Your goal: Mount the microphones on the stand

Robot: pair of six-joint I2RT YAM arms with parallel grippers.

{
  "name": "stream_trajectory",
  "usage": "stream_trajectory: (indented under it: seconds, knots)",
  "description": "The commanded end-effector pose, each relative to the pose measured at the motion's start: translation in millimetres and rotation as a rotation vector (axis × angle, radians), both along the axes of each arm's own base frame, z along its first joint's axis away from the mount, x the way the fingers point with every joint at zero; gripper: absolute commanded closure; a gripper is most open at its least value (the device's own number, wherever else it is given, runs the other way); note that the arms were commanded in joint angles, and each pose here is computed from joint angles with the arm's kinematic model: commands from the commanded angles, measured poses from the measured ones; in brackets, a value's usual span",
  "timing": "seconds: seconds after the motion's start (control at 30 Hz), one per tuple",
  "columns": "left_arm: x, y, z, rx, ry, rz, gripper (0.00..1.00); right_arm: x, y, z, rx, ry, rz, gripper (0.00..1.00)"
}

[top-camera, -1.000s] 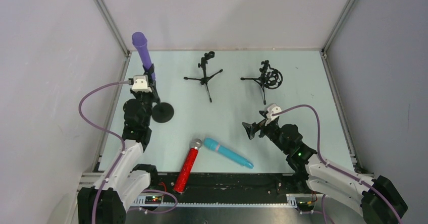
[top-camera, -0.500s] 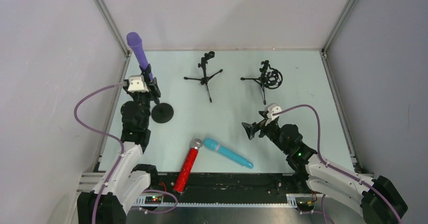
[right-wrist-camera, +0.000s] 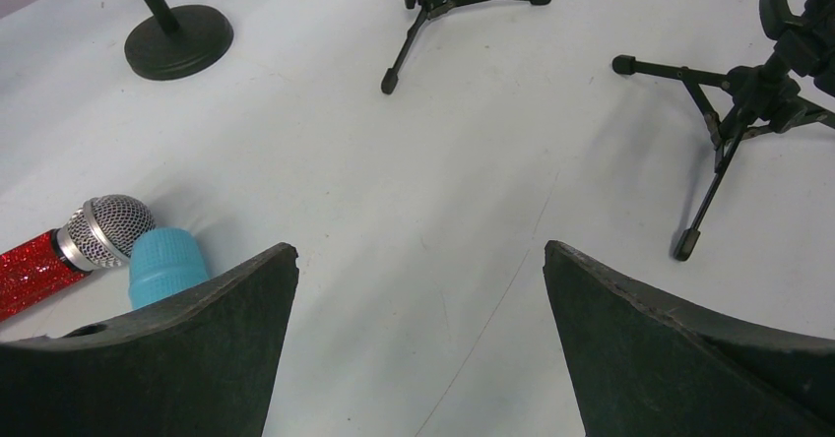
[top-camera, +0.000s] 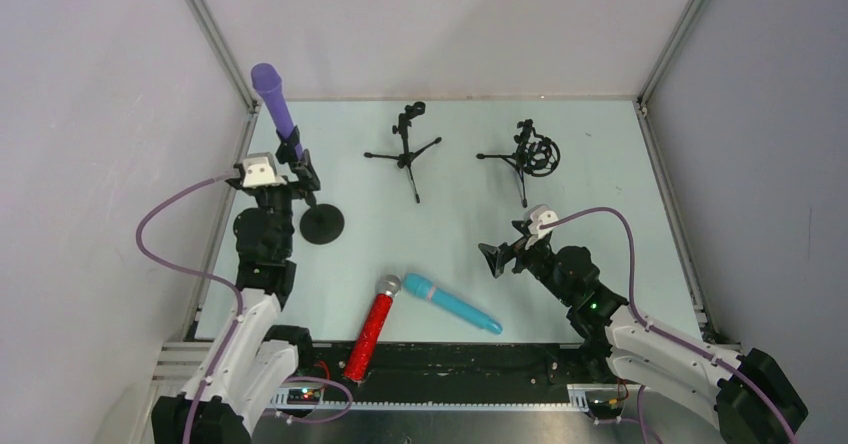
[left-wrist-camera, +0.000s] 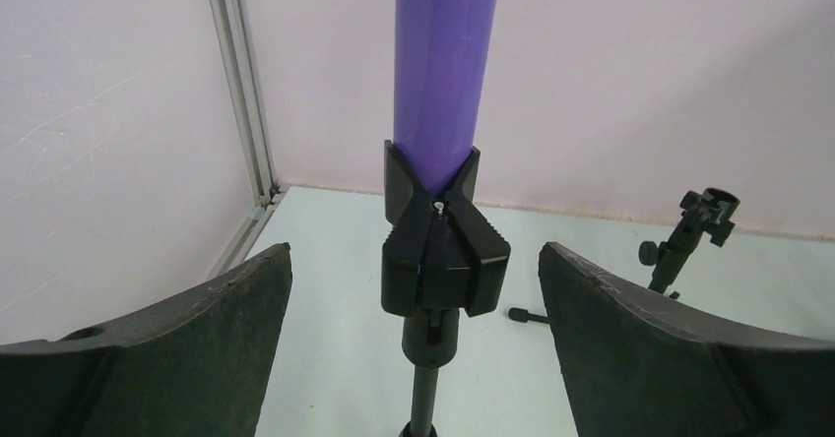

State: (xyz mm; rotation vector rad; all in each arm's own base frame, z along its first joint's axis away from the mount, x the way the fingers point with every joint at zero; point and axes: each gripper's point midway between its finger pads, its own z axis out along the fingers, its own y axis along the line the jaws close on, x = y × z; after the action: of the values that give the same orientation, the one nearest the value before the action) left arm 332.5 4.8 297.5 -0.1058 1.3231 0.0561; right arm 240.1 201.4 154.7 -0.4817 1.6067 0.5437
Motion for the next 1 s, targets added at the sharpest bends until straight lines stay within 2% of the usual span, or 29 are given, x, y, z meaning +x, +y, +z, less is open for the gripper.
stream_trajectory:
  seconds: [0.0,0.37,0.73,0.97]
  knots:
    - [-12,9,19,-0.056,-0.09,0.034,0.02,2,4,20,0.03,-0.038,0.011,0.01]
    - [-33,-12,16,-0.182,-0.13,-0.098,0.0,0,6,34,0.086,-0.02,0.015,0.01]
    - [-52,-47,-2,-0.332,-0.055,-0.304,0.0,3,9,58,0.221,0.051,0.036,0.01]
    - [-58,-83,-9,-0.373,0.087,-0.489,0.0,15,0,67,0.303,0.118,-0.006,0.0]
